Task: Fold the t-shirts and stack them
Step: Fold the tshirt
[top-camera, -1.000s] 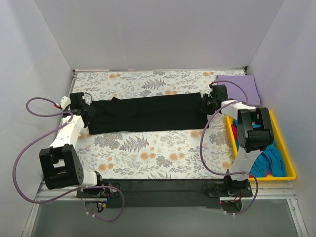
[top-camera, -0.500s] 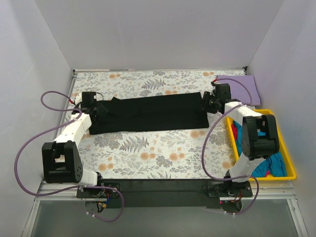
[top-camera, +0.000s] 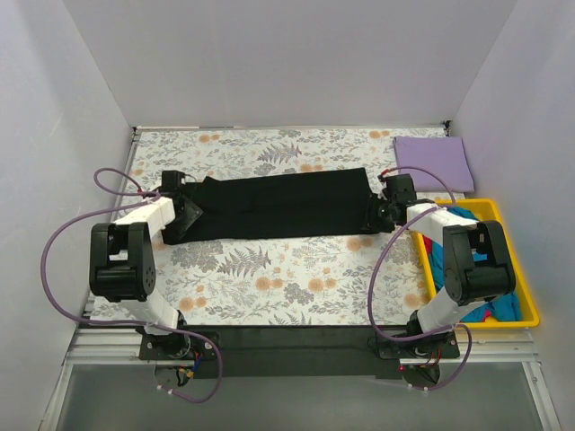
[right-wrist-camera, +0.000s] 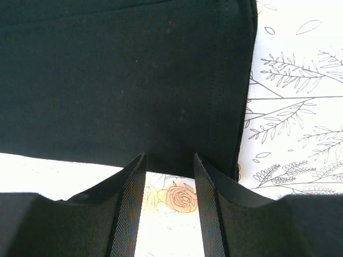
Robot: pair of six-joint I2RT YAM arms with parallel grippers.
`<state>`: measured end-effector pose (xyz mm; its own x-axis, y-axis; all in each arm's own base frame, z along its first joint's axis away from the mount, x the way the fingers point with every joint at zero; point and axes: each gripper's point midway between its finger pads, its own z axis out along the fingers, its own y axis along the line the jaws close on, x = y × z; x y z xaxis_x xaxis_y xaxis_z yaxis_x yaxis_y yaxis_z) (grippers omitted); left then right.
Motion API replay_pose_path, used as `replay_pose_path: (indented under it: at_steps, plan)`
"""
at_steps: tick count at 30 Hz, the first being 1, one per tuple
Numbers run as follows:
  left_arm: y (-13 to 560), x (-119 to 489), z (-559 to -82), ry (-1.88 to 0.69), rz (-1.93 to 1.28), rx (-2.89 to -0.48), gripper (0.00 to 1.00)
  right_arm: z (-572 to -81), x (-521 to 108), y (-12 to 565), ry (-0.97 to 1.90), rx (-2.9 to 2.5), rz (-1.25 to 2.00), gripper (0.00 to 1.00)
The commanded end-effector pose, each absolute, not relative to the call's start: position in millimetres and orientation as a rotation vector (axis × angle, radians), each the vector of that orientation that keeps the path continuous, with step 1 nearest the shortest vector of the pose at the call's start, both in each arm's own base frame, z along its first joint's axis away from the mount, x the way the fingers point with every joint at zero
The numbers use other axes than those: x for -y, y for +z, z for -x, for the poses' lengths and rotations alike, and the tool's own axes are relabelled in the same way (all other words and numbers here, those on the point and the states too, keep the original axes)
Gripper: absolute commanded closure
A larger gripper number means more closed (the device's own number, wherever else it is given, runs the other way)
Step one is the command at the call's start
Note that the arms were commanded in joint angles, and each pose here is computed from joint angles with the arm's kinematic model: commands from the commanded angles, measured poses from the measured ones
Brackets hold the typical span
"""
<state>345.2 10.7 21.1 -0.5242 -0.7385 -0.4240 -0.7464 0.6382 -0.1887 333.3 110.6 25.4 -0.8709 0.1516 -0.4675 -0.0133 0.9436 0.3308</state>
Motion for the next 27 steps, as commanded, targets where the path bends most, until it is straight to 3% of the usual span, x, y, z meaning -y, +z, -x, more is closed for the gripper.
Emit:
replay_pose_path:
  at_steps: [1, 6, 11, 14, 19, 23, 27]
  plan:
    - [15.7, -19.5, -354.8, 0.091, 1.172, -2.390, 0.46, -289.9, -96.3, -0.9, 0.362, -2.761, -0.072, 0.52]
    - [-6.4, -31.7, -371.3, 0.198, 1.173, -2.460, 0.46, -213.1, -111.1, -4.2, 0.385, -2.956, 0.113, 0.51]
    - [-5.1, -38.2, -432.0, 0.200, 1.120, -2.455, 0.46, -115.8, -157.4, 10.9, 0.569, -3.114, 0.532, 0.50]
    - [-7.6, -30.5, -470.5, 0.168, 1.043, -2.473, 0.44, -87.0, -179.9, 26.7, 0.633, -3.080, 0.800, 0.49]
    - [10.3, 7.3, -522.0, 0.061, 0.800, -2.466, 0.34, -115.3, -220.4, 79.8, 0.623, -2.827, 1.111, 0.43]
    - [73.1, 21.1, -547.1, -0.013, 0.706, -2.320, 0.26, -172.1, -221.6, 97.1, 0.384, -2.634, 1.172, 0.35]
    - [132.2, 26.8, -548.8, -0.003, 0.676, -2.202, 0.25, -207.1, -224.7, 83.8, 0.331, -2.625, 1.184, 0.34]
